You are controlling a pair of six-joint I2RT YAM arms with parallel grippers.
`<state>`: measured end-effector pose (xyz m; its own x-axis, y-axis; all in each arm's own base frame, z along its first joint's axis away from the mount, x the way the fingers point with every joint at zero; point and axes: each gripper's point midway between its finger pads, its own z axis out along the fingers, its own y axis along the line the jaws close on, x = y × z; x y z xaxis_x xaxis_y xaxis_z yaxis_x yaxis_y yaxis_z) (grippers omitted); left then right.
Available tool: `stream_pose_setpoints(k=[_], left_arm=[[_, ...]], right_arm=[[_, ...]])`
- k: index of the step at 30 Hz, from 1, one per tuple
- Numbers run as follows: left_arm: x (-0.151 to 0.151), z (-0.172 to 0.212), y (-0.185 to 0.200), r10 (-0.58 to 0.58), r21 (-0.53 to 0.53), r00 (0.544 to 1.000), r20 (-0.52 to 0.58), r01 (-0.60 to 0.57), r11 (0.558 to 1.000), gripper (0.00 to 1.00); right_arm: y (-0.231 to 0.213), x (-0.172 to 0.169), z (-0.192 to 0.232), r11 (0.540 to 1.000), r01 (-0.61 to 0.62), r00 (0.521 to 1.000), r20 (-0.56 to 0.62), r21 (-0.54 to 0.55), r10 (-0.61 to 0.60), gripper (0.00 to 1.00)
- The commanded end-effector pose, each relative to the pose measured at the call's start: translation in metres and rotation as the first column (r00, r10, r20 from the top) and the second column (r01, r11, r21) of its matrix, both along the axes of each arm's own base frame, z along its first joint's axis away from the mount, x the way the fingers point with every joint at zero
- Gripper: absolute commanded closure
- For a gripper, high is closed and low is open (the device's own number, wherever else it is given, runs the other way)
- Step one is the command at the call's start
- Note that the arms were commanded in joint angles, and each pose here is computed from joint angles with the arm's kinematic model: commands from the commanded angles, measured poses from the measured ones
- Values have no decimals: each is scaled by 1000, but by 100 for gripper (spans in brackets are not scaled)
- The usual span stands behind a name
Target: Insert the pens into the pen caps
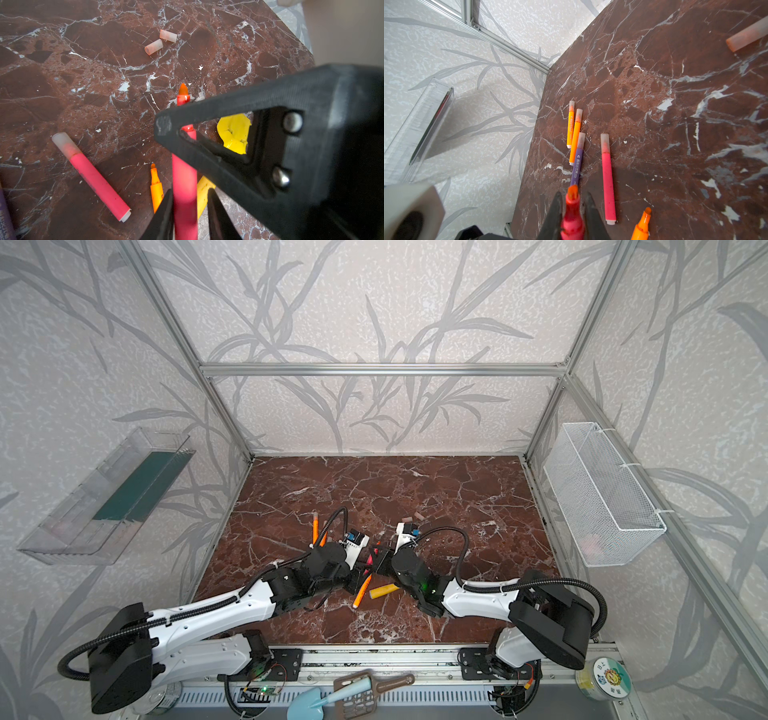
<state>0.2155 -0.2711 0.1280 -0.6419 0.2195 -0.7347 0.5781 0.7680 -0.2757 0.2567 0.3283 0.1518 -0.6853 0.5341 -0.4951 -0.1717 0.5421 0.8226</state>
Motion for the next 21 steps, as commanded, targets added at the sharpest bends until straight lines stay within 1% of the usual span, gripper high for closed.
stream_pose_setpoints(k=[1, 4, 8, 15, 16, 17, 19, 21], left_arm=[[0, 1, -6, -25, -9, 1000, 12, 25, 1000, 71], [2, -1, -7, -21, -5, 1000, 18, 22, 1000, 71], [4, -3, -8, -20, -1, 1000, 19, 20, 1000, 79], [6, -3, -6, 0, 3, 1000, 24, 0, 1000, 97], [7, -3, -5, 4, 4, 1000, 26, -4, 1000, 100], [8, -4, -4, 14, 9, 1000, 26, -14, 1000, 100], [11, -5, 1, 42, 22, 999, 28, -42, 999, 100], [13, -6, 8, 78, 39, 997, 29, -79, 996, 100]], right_arm=[[11, -10, 17, 996, -28, 999, 24, 87, 26, 98], [13, -12, 20, 993, -37, 999, 30, 108, 34, 99], [16, -15, 20, 993, -45, 999, 29, 113, 42, 99], [15, -15, 14, 993, -35, 999, 22, 113, 33, 98], [15, -15, 15, 993, -34, 999, 26, 109, 32, 94], [14, -15, 14, 994, -32, 999, 28, 104, 30, 88], [9, -13, 13, 996, -11, 999, 34, 89, 8, 72], [-3, -10, 12, 997, 36, 998, 48, 63, -39, 60]])
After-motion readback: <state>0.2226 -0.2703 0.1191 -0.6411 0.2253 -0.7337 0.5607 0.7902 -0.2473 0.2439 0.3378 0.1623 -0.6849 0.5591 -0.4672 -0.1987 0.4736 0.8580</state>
